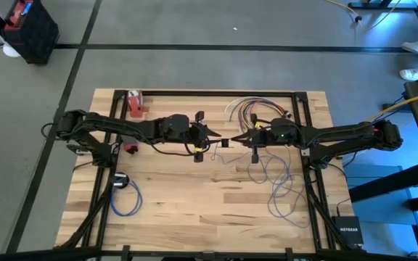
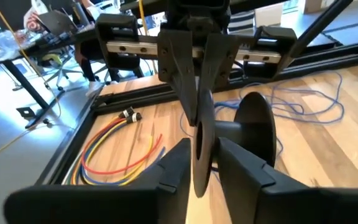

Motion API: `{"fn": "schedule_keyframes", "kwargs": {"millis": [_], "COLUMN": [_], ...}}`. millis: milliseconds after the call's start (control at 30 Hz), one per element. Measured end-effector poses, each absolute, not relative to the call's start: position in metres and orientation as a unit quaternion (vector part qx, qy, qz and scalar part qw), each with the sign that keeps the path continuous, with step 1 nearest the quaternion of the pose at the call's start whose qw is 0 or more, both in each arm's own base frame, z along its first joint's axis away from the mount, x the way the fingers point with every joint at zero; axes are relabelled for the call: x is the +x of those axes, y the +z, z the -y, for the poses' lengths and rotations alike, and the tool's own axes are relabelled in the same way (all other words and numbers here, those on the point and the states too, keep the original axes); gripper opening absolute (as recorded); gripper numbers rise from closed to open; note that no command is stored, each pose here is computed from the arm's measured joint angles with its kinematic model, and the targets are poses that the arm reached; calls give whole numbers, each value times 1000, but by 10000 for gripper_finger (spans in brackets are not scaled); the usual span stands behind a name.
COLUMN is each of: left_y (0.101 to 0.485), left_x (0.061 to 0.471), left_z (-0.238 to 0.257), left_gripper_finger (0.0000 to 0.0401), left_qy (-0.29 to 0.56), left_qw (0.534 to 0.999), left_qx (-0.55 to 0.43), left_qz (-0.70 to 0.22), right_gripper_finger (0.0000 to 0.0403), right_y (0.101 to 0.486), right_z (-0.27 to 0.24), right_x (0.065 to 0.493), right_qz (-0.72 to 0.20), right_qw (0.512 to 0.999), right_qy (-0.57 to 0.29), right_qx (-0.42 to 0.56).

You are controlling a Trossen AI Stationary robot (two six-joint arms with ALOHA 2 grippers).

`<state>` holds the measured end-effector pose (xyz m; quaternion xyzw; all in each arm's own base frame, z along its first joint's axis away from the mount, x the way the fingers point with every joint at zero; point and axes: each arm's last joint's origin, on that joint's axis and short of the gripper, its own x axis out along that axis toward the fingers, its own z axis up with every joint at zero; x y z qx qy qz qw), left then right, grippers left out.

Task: Coil cords
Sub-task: Coil the blue cable wire on the black spool

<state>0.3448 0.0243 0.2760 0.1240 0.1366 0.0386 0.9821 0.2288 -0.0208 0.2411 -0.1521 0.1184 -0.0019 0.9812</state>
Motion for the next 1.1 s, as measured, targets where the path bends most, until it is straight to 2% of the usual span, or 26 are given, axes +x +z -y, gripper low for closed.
{"fn": "schedule_keyframes", "kwargs": {"millis": [233,467,667,833,967,1100], "left_y": [275,275,280,291,297,300], "left_x": [345,344,341,334,335,335], "left_z": [-23,-23,-24,-24,-26,-27], "left_gripper_finger": [9,3,3,4,2,4], "left_qy": [20,12,33,73,93,119], "left_qw": [979,977,977,978,981,982], "left_qx": [142,157,156,143,137,121], "left_qz": [-141,-143,-139,-130,-101,-87], "right_gripper_finger": [3,8,76,129,143,144], "right_y": [244,245,269,292,288,262], "right_z": [21,20,23,22,15,-1], "right_x": [230,230,229,216,211,217], "right_qz": [-100,-99,-167,-266,-291,-282], "right_qw": [983,984,976,960,956,959], "right_qy": [-1,7,-31,-28,-16,3], "right_qx": [-152,-150,-137,-88,-33,-41]}}
